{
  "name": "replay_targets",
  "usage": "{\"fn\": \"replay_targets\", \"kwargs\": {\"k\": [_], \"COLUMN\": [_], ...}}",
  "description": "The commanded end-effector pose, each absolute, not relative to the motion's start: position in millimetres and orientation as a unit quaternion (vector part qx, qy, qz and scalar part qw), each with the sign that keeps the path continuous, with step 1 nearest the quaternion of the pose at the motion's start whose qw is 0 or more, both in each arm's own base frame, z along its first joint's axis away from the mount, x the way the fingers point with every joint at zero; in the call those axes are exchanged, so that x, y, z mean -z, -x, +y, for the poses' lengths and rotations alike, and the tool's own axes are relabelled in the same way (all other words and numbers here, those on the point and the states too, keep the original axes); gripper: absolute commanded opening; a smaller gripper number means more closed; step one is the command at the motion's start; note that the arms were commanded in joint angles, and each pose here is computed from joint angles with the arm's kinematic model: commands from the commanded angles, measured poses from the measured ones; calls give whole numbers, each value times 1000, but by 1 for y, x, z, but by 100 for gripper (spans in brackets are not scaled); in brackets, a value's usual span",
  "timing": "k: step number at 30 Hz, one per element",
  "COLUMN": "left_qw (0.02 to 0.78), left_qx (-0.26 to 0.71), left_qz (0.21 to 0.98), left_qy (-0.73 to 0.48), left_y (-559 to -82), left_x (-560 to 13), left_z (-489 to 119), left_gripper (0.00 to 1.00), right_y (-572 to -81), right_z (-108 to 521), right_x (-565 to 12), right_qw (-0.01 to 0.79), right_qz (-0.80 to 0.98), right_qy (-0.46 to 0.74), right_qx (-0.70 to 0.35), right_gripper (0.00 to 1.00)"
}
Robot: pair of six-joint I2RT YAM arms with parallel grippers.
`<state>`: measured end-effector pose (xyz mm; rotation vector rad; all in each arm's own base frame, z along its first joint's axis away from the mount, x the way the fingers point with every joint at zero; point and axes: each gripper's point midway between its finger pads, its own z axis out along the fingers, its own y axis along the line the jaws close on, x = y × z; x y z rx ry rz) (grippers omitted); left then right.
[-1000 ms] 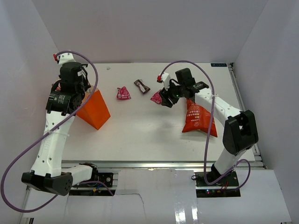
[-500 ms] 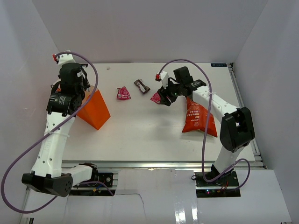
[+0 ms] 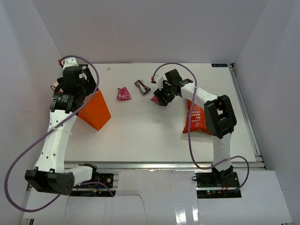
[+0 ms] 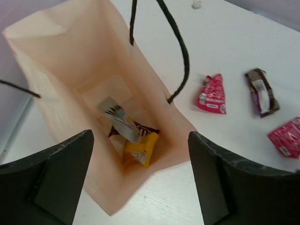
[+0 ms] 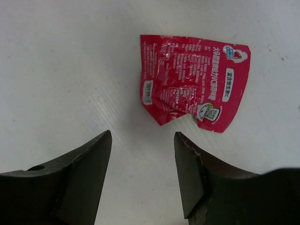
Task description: Place the snacks into the paper bag
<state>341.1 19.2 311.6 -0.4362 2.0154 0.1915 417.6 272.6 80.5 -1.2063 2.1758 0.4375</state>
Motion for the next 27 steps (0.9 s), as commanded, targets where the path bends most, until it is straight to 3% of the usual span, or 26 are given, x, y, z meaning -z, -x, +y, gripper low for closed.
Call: {"fn": "replay_targets", "kwargs": {"k": [1, 8, 12, 20, 23, 24, 27], "left_qw": [545, 580, 535, 442, 427, 424, 391], "left_qx": [10, 181, 296, 416, 433, 438, 473], "left_qz": [821, 786, 785, 787, 786, 784, 781], "left_qy": [170, 113, 98, 114, 114, 114, 115], "left_y": [-325, -293, -283, -278, -278, -277, -276], "left_x": [-353, -404, -386, -339, -335, -334, -321], "left_z": [-5, -61, -101, -140, -147, -148, -160], "left_gripper": [93, 98, 98, 98, 98, 98, 98], "right_y": [-441, -470, -470, -468, -456, -451, -431], "right_z": [276, 288, 294, 287, 280, 278, 267], "right_x": [-83, -73, -63, -21, -4, 0, 13], "right_qw": [318, 326, 323, 289, 261, 254, 228], "right_qz": [817, 807, 800, 809, 818, 820, 827], "right_qy": [466, 484, 499, 510, 509, 510, 511], "right_qx": [-123, -90, -82, -48, -52, -54, -58], "right_gripper": [62, 63, 63, 57, 42, 32, 13]}}
